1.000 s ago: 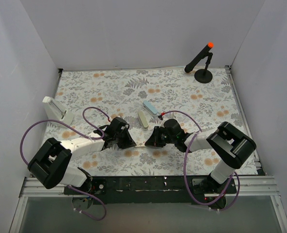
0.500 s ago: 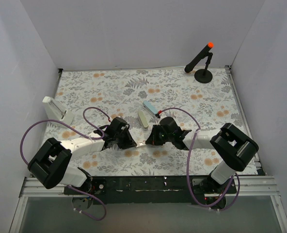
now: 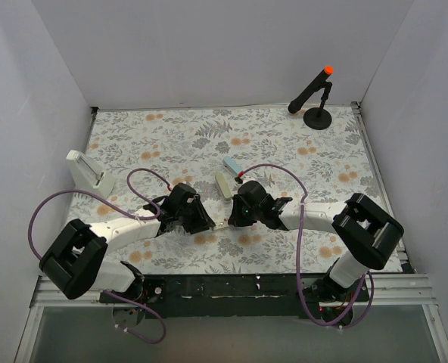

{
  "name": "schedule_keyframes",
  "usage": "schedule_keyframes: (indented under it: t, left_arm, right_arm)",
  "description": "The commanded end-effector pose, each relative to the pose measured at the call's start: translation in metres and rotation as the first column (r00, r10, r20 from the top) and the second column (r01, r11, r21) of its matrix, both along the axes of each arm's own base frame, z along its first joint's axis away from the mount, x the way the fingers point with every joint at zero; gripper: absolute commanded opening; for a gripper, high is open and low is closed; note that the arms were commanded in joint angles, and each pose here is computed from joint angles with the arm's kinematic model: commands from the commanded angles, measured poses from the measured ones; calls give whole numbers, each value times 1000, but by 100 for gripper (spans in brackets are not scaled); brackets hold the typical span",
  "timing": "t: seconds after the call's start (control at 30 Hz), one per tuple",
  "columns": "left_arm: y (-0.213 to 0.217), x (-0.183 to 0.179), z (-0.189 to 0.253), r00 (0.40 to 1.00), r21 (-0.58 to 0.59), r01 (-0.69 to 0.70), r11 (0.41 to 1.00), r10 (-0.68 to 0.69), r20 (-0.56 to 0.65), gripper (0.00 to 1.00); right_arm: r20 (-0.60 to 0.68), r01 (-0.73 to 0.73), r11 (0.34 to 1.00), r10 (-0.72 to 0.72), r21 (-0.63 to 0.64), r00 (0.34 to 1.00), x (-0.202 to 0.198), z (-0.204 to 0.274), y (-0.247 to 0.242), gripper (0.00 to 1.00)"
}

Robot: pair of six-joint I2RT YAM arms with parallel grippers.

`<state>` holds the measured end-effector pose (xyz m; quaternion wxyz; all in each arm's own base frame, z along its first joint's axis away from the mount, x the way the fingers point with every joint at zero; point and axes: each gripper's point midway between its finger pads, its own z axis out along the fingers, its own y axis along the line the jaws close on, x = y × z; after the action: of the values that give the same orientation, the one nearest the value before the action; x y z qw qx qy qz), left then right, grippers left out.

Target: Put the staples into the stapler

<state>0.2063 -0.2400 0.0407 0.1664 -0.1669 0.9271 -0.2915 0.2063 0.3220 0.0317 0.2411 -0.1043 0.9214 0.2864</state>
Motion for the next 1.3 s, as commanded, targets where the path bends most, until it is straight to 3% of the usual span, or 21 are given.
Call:
schedule_keyframes:
  t: [0.0, 0.73, 1.27]
  left_arm:
    - [-4, 1, 13, 1000, -55, -8, 998, 9, 19, 30]
    - [-14, 0, -8, 998, -77, -49, 996, 45, -51, 23]
    - [-30, -4, 5, 999, -132, -7, 991, 2, -36, 22]
  right_arm:
    - [37, 15, 998, -13, -56, 999, 4, 7, -6, 1]
    - [42, -4, 999, 6, -35, 999, 0, 16, 4, 1]
    - [25, -38, 999, 38, -7, 999, -6, 19, 14, 1]
